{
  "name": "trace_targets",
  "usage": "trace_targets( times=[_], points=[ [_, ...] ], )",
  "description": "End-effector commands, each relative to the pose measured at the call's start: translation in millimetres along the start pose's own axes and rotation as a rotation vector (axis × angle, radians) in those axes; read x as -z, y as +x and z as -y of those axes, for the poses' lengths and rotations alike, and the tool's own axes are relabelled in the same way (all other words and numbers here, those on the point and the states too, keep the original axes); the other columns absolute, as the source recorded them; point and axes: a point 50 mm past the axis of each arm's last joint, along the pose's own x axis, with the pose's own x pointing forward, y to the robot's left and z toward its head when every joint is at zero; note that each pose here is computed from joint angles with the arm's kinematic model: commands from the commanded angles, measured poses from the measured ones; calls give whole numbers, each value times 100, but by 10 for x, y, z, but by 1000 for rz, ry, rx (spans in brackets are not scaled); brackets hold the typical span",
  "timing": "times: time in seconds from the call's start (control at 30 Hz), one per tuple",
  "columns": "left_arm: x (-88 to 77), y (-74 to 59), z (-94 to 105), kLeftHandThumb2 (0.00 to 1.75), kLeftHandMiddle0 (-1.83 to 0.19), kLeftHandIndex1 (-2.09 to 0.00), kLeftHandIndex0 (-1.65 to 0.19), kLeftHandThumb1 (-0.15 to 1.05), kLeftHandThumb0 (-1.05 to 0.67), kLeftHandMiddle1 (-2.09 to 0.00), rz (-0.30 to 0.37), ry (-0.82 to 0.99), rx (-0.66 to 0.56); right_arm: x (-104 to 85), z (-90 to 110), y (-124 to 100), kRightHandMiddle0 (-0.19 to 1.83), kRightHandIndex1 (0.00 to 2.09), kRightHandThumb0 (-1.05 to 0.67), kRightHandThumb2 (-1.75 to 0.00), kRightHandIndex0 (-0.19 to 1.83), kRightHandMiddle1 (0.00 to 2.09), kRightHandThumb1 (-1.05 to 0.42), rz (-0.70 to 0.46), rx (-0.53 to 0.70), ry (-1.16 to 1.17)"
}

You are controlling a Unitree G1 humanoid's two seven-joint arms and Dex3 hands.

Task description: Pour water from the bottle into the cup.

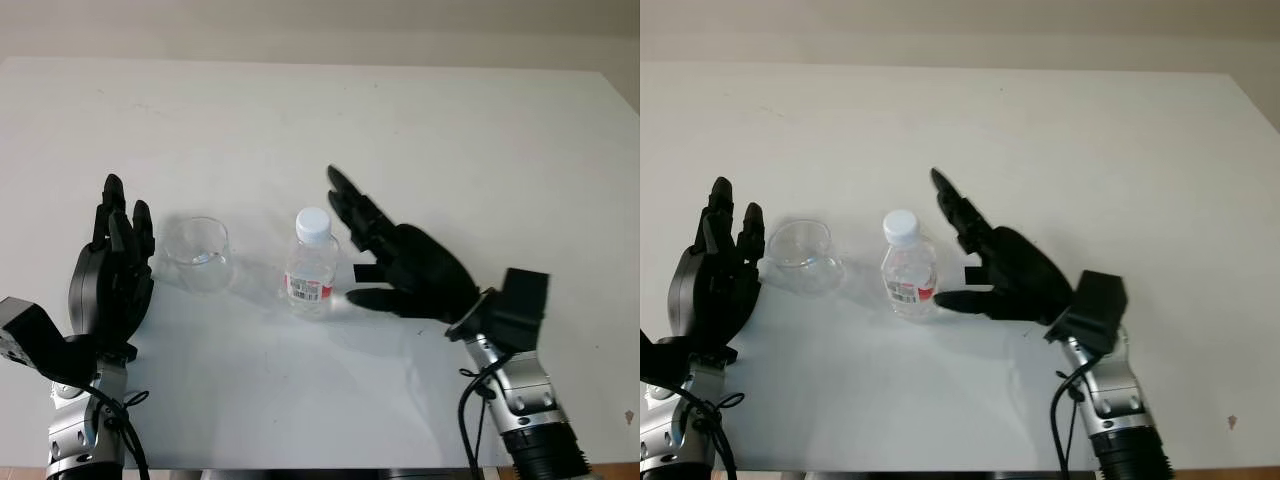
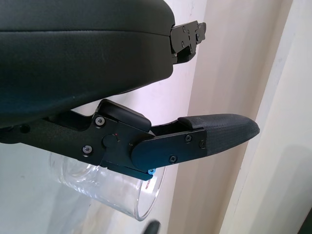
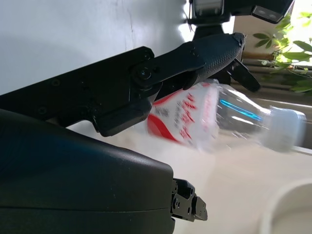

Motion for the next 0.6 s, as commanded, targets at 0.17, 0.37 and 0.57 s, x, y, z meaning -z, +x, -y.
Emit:
trace_targets(
  times=[0.17,0.37,0.57],
  points=[
    [17,-10,-9,63,19,0,19,105,-81,0,0,6,-7,226,-215,276,-19,0,-99,-6,-19,0,-101,-35,-62,75],
    [25,-10,-12,63,19,0,19,105,-80,0,4,2,-12,322,-329,459,-19,0,-102,-6,-19,0,-102,-70,-88,78],
    [25,-7,-8,64,19,0,19,105,-80,0,6,4,-9,330,-414,542,-19,0,-102,-5,-19,0,-101,-36,-97,97]
  ],
)
